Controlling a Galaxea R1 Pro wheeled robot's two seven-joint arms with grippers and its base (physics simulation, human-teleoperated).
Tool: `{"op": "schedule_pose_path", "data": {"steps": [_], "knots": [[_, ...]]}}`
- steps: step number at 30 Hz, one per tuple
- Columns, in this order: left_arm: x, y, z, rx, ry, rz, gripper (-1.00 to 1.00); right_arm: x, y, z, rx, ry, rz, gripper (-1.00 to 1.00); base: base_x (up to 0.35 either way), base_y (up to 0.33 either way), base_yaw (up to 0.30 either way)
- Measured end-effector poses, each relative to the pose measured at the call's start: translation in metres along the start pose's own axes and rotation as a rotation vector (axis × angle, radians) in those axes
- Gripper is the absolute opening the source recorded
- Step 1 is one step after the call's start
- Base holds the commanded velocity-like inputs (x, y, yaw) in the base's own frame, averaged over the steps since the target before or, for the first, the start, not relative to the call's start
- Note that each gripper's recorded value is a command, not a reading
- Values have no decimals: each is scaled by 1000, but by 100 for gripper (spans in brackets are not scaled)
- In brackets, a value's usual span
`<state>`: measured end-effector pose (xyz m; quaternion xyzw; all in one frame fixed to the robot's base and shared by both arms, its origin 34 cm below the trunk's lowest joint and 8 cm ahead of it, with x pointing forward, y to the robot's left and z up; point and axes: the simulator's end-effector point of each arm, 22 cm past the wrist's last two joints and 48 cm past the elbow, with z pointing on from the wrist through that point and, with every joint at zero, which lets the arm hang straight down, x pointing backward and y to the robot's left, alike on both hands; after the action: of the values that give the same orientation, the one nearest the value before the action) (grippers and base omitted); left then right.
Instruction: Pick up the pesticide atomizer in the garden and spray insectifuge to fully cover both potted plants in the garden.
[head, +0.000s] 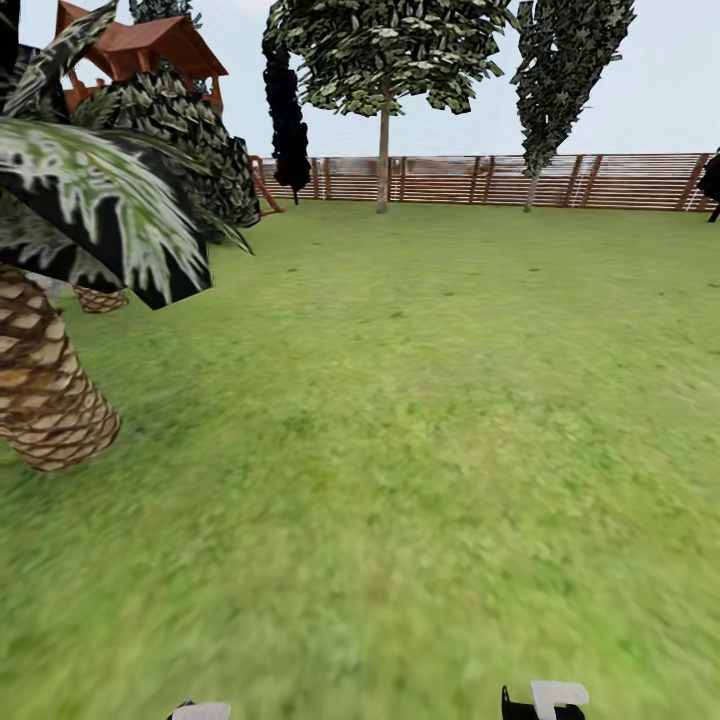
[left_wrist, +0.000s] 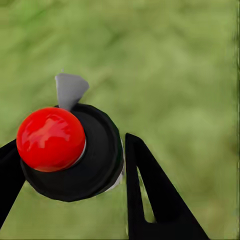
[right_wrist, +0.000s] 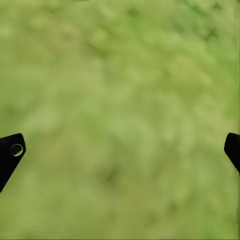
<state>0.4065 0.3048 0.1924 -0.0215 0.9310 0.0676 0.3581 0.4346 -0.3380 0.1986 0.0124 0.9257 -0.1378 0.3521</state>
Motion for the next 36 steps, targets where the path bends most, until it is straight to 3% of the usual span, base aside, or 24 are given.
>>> {"op": "schedule_pose_path", "data": {"steps": [36], "knots": [[0, 0, 0, 0, 0, -1, -100, 0, 0, 0, 0, 0, 0, 100, 317, -173, 0]]}}
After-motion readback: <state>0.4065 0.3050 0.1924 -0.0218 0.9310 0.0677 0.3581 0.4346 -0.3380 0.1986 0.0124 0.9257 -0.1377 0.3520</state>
